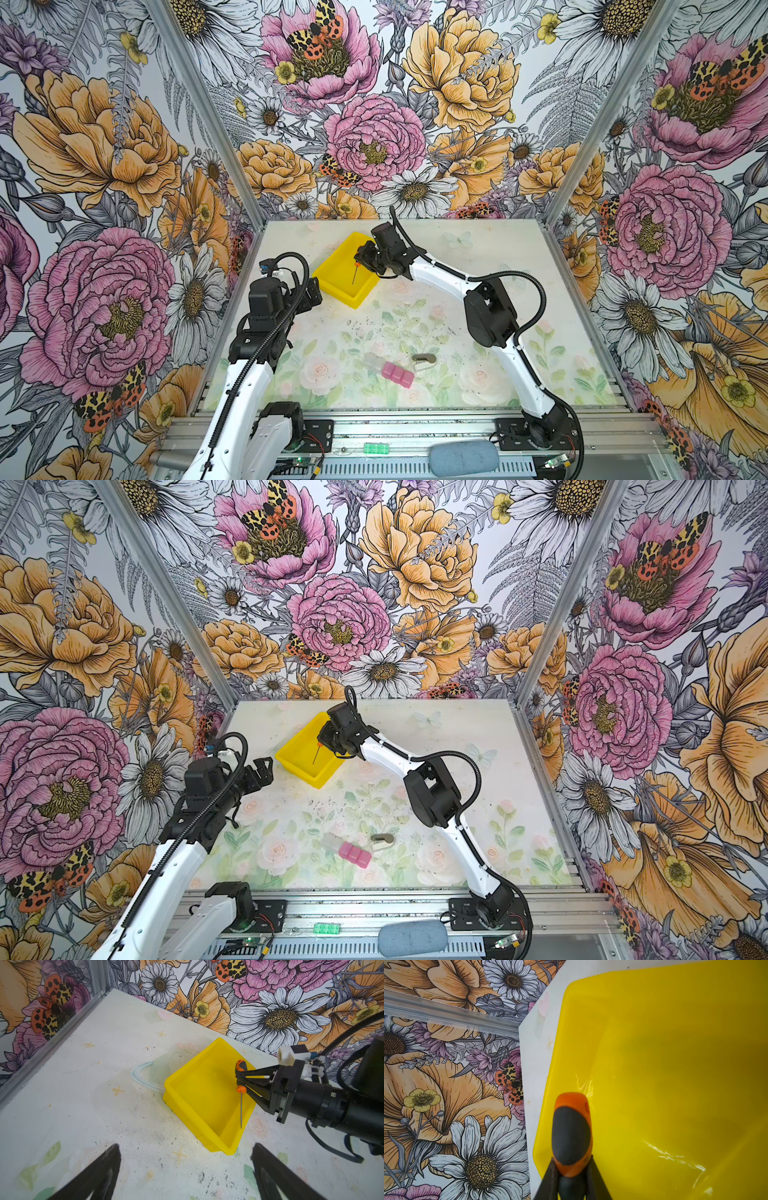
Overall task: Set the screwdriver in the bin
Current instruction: 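Lower the screwdriver into the yellow bin and open the right gripper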
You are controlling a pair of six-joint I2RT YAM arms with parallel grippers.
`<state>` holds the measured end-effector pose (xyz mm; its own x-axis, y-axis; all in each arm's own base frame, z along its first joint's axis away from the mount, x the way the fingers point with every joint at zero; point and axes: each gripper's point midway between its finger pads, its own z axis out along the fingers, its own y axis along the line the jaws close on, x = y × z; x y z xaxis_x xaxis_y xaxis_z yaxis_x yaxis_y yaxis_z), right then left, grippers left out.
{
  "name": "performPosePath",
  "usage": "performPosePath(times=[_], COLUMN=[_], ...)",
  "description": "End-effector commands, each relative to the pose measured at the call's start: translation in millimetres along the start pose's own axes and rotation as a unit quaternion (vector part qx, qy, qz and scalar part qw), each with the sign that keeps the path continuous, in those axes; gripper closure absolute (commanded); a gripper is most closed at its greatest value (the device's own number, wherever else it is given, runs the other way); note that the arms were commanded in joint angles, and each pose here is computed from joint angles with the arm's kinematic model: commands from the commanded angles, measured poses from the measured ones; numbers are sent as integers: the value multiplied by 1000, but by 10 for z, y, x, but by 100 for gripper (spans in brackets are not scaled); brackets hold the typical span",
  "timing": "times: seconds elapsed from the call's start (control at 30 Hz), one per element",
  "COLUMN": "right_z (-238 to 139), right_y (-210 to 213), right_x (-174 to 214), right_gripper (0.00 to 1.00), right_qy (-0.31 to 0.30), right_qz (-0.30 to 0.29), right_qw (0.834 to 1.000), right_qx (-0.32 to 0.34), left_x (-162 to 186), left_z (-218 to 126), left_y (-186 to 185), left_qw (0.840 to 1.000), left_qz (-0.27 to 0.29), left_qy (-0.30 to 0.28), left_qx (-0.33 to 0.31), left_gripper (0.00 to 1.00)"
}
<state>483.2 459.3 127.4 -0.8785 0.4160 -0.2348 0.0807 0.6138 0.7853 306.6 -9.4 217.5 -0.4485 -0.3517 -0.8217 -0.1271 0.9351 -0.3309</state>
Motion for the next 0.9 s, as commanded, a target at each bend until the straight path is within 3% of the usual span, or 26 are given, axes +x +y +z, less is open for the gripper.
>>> performPosePath(times=[0.0,0.43,0.87], right_z=[64,85,-32], right_y=[24,-27,12], right_x=[-46,-41,-94], right_gripper=[100,90,55], right_qy=[-13,-18,-33], right_qz=[7,7,3], right_qw=[1000,1000,999], right_qx=[-4,5,7], left_x=[19,16,-4], left_z=[11,-12,-19], left_y=[10,16,7], left_qw=[1000,1000,1000], left_qz=[5,12,13], left_qy=[-3,-5,-9], left_qx=[-5,-9,-8], left_gripper=[2,1,1])
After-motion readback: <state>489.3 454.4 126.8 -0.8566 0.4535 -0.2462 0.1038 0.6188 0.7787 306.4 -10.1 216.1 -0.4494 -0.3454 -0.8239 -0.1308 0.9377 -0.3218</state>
